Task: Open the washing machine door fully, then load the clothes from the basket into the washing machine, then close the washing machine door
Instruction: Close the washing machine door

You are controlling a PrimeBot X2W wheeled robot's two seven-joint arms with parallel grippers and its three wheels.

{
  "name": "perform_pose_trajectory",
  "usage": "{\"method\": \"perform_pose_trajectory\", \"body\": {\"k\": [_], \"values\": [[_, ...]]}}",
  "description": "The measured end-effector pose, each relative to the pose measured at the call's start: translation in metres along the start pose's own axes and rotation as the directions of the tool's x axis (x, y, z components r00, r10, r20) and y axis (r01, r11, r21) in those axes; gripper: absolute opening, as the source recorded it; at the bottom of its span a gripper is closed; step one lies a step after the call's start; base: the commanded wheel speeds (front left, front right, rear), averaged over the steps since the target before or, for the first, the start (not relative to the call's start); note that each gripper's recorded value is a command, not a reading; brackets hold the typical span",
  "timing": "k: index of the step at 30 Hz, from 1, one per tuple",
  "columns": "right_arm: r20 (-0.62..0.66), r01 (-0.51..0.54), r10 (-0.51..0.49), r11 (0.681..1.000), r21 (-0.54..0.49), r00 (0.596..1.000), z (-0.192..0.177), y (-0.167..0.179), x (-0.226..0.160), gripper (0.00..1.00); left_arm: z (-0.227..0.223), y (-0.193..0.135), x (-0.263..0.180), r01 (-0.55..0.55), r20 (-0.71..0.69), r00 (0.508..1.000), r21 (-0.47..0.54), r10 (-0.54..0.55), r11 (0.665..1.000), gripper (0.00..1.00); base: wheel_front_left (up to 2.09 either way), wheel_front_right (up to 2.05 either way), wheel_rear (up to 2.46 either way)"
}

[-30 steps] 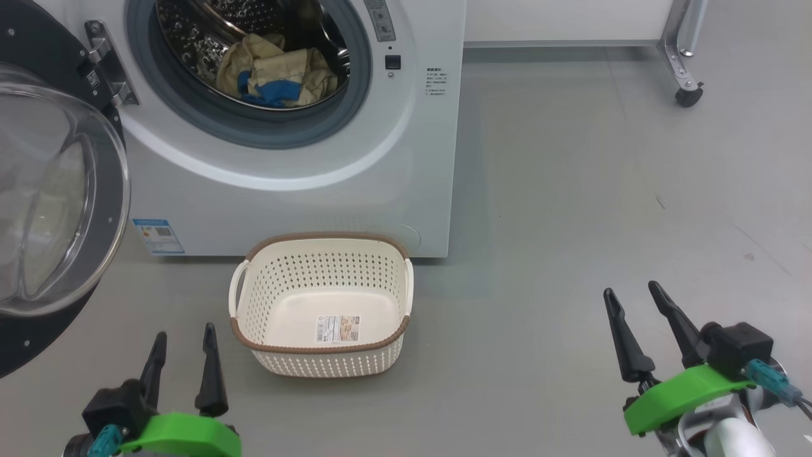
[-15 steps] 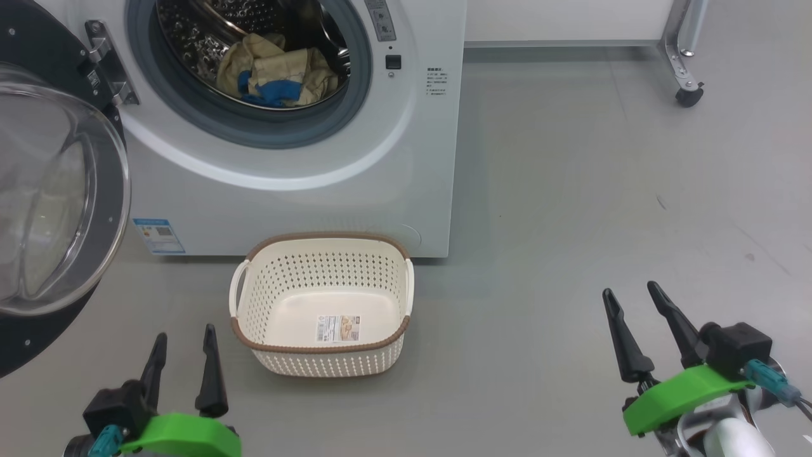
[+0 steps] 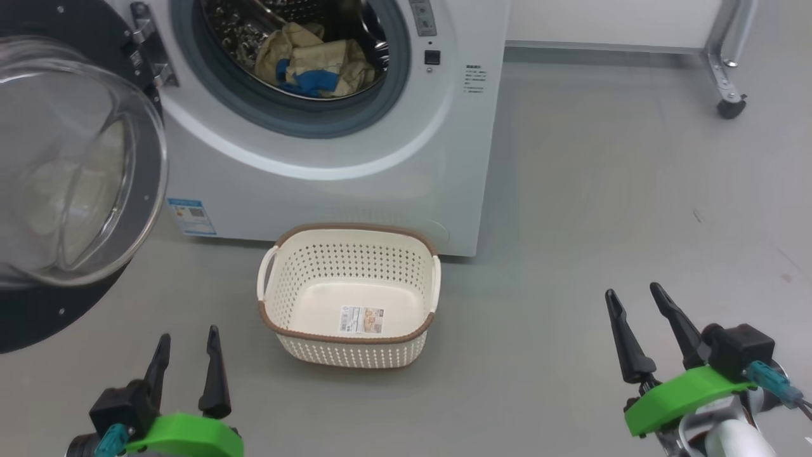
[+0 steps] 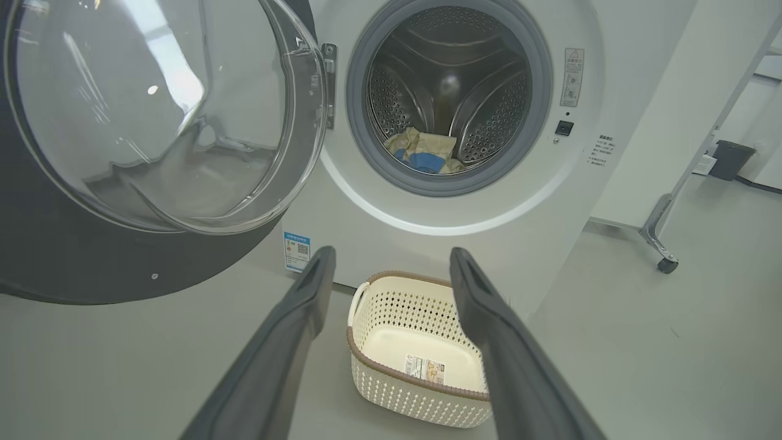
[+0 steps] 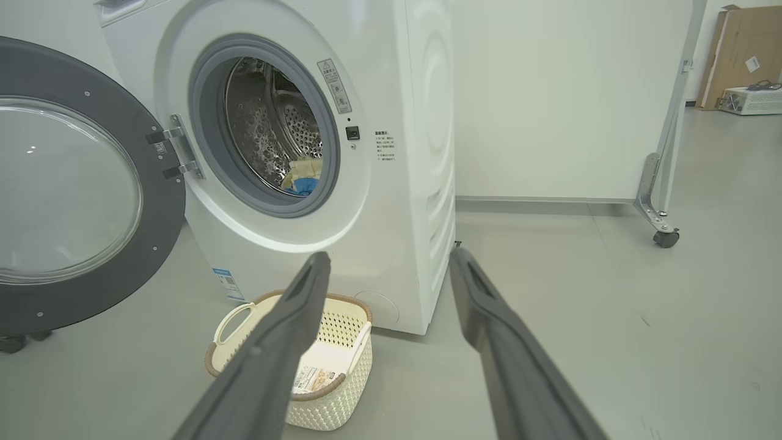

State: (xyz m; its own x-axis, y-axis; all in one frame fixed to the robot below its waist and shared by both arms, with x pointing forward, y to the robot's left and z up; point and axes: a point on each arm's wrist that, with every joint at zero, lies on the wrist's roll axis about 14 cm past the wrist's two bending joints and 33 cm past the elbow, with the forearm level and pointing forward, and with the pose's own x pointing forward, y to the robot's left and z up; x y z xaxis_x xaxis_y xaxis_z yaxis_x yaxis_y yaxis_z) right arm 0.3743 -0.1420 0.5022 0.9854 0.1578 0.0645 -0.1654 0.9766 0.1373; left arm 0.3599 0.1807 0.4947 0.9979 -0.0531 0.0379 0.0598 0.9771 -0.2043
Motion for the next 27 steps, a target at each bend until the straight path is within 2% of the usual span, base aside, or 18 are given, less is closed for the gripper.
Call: {"method": "perform_pose_trajectory", "body": {"k": [7, 15, 17, 19, 27], "values": [[-0.021, -0.116, 0.116, 0.993, 0.01, 0.993, -0.008, 0.038, 0.019, 1.0, 0.004, 0.033, -0.022, -0.105, 0.013, 0.994, 0.01, 0.105, 0.994, 1.0, 0.0, 0.0, 0.0], [-0.039, -0.251, 0.252, 0.967, 0.031, 0.967, -0.016, 0.085, 0.037, 1.0, 0.012, 0.075, -0.056, -0.245, 0.036, 0.969, 0.025, 0.244, 0.969, 1.0, 0.0, 0.0, 0.0], [-0.042, -0.31, 0.312, 0.949, 0.051, 0.949, -0.018, 0.108, 0.042, 1.0, 0.015, 0.09, -0.072, -0.298, 0.046, 0.954, 0.031, 0.297, 0.954, 1.0, 0.0, 0.0, 0.0], [-0.044, -0.328, 0.331, 0.943, 0.056, 0.943, -0.019, 0.115, 0.043, 1.0, 0.016, 0.094, -0.077, -0.315, 0.049, 0.948, 0.032, 0.313, 0.949, 1.0, 0.0, 0.0, 0.0], [-0.058, -0.499, 0.505, 0.862, 0.095, 0.861, -0.028, 0.183, 0.045, 1.0, 0.029, 0.129, -0.12, -0.449, 0.09, 0.891, 0.038, 0.445, 0.893, 1.0, 0.0, 0.0, 0.0]]}}
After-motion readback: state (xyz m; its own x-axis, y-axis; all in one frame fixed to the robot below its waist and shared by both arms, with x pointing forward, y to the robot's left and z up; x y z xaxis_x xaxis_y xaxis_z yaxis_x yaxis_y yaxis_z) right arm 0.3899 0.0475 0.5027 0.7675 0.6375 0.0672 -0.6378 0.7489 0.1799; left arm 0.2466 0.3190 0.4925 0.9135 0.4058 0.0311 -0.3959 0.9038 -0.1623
